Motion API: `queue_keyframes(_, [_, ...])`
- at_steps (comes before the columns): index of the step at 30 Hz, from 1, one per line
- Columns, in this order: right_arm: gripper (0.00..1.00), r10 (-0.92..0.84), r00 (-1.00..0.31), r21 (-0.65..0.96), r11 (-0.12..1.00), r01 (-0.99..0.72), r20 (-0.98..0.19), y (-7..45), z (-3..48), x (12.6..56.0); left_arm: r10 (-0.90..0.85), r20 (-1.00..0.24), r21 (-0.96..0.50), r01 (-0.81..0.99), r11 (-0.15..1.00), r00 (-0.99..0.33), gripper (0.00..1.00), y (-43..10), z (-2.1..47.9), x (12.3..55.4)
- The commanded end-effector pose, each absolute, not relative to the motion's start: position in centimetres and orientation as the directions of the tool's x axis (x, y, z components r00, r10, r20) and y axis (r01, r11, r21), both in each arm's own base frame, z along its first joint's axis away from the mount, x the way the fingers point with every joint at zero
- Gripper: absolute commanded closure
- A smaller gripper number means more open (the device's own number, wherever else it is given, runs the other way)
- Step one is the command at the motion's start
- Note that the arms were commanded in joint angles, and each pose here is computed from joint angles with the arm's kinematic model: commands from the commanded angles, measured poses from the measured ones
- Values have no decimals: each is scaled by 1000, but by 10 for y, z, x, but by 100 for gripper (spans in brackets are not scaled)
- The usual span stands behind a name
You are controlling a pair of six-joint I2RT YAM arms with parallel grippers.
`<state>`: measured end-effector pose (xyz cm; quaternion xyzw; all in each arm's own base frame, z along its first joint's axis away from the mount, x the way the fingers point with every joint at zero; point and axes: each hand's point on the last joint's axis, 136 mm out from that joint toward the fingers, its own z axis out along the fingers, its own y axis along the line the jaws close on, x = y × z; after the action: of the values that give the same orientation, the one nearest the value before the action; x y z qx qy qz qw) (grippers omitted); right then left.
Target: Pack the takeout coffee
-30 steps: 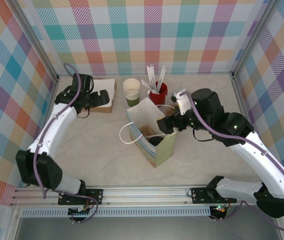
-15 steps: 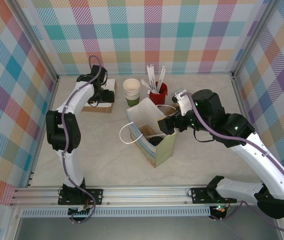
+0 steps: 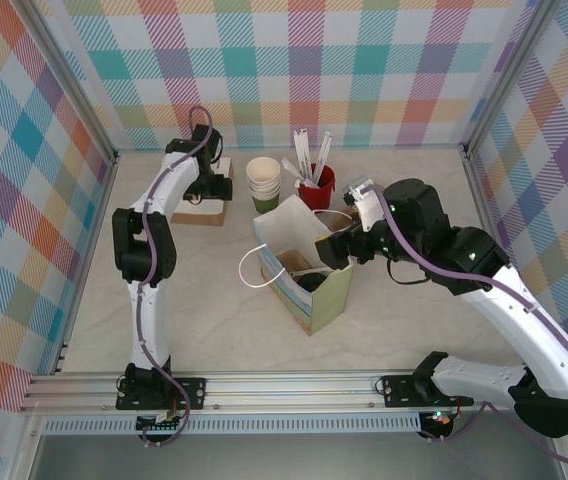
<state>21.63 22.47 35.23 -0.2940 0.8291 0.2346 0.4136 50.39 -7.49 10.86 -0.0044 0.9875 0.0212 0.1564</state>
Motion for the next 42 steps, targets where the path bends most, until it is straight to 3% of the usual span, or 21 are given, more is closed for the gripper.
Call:
queue_keyframes(1, [0,-289,-480,145,717,-682,-828,227,352,219,7,-268,70,-13,997,-963,22,-65,103,504])
queue_keyframes(17, [0,-303,-478,137,712,-688,-825,228,348,219,17,-241,97,-6,995,-970,27,-63,88,510])
queue_keyframes(35, [0,-310,-483,141,707,-693,-819,231,344,220,47,-255,115,18,993,-966,47,-61,97,513])
queue_keyframes(42, [0,-312,-485,140,709,-691,-817,230,343,219,54,-243,122,24,992,-969,48,-60,91,513])
